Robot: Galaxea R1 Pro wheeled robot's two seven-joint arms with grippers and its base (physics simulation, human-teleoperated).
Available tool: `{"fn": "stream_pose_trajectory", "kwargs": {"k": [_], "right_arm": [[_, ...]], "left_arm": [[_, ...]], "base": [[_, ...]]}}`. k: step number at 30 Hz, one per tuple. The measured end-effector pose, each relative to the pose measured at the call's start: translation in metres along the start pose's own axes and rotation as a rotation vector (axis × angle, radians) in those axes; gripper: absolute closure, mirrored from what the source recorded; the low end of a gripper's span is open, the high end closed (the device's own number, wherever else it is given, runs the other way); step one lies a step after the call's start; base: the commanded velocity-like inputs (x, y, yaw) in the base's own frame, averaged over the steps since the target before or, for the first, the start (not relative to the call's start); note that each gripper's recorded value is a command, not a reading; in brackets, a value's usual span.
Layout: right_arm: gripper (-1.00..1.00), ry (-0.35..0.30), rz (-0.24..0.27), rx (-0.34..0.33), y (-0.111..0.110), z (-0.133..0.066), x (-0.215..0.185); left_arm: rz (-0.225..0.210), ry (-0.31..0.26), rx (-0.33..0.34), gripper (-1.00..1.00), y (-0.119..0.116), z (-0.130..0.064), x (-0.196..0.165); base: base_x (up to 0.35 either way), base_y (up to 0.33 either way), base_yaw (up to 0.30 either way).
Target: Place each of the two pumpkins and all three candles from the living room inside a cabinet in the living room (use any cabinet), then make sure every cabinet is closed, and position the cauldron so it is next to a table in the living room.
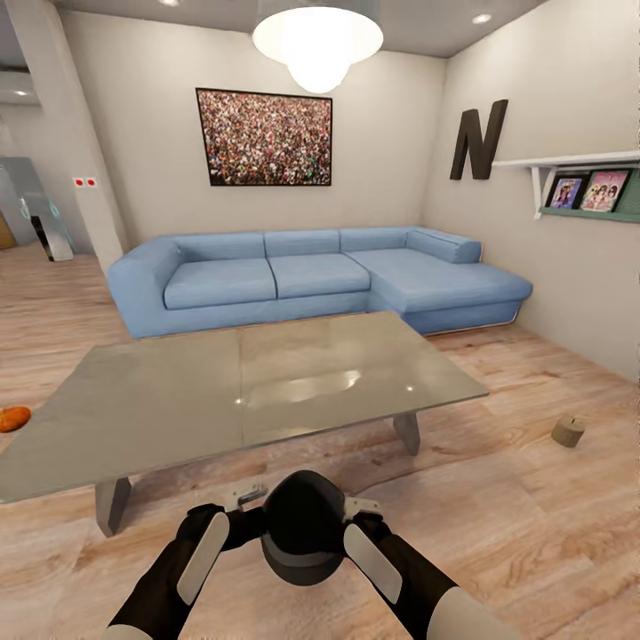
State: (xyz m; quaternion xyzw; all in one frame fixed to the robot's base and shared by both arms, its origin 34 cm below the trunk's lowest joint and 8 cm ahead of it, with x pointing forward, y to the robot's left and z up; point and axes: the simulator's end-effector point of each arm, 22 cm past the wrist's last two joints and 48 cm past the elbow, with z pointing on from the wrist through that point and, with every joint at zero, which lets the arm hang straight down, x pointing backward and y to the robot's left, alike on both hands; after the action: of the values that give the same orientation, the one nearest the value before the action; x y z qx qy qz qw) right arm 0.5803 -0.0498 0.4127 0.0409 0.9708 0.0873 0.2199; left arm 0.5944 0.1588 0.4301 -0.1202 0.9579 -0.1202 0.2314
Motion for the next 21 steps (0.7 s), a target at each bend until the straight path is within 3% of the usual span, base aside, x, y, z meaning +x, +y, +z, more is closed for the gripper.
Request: {"fn": "stream_pose_trajectory", "kwargs": {"k": [6,17,21], "right_arm": [[-1.0,0.001,0.001,-0.001,0.003,-0.01,-0.008],[-1.0,0.001,0.002,-0.002,0.007,-0.029,-0.023],[-1.0,0.001,0.001,-0.001,0.009,-0.036,-0.028]], "left_arm": [[0.0,0.0,0.0,-1.0,-0.005,-0.01,-0.008],[0.0,0.001,0.0,-1.0,-0.012,-0.028,-0.023],[0.001,0.0,0.001,-1.0,-0.015,-0.035,-0.028]], "base": [[-0.305,0.114,-0.099],[-0.308,0.113,-0.27],[-0.159,0.042,-0.288]]}}
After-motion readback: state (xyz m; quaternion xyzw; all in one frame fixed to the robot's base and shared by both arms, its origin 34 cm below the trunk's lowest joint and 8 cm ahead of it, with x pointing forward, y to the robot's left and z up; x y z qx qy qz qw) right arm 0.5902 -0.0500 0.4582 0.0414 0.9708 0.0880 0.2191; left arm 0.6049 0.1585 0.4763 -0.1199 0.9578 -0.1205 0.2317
